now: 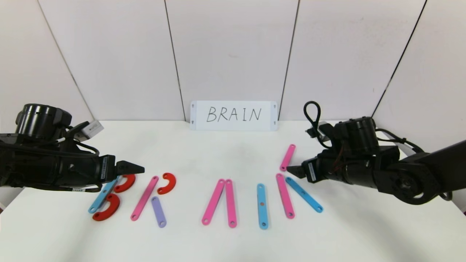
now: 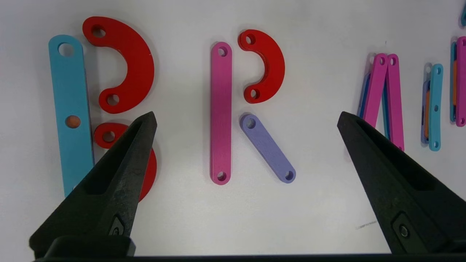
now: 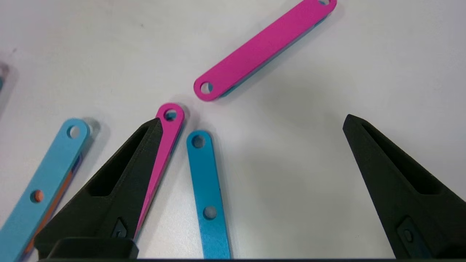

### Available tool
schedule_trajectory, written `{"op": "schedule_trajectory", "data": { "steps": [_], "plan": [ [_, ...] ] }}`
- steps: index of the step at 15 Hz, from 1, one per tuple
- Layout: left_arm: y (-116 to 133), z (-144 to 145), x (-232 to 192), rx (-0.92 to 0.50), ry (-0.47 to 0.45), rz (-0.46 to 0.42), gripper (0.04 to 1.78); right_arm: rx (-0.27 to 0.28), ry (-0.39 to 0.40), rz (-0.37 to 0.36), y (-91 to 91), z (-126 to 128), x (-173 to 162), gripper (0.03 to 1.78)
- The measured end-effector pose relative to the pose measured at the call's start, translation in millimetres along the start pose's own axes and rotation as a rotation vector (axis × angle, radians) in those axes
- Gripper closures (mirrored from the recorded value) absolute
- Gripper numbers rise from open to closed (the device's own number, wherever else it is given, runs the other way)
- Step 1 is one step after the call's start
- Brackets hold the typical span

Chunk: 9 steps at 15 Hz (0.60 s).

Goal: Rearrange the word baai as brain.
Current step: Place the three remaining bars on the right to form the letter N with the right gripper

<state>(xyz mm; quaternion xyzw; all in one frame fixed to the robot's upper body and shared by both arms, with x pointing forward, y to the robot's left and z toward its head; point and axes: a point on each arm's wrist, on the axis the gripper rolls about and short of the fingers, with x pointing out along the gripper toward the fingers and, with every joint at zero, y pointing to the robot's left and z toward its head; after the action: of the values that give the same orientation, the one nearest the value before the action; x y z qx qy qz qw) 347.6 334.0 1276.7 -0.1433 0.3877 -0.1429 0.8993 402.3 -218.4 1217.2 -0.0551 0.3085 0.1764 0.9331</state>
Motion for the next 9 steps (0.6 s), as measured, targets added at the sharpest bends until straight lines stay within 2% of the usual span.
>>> {"op": "schedule_trajectory", "data": {
  "steps": [4, 9],
  "plan": [
    [0.5, -0.1, 1.2, -0.002, 0.003, 0.000, 0.08, 0.097, 0.001, -0.070, 8.4, 30.6, 11.0, 0.08],
    [0.3, -0.1, 0.7, -0.001, 0.002, 0.000, 0.08, 0.164, 0.019, -0.175, 21.0, 50.9, 51.6, 0.08]
  ]
}}
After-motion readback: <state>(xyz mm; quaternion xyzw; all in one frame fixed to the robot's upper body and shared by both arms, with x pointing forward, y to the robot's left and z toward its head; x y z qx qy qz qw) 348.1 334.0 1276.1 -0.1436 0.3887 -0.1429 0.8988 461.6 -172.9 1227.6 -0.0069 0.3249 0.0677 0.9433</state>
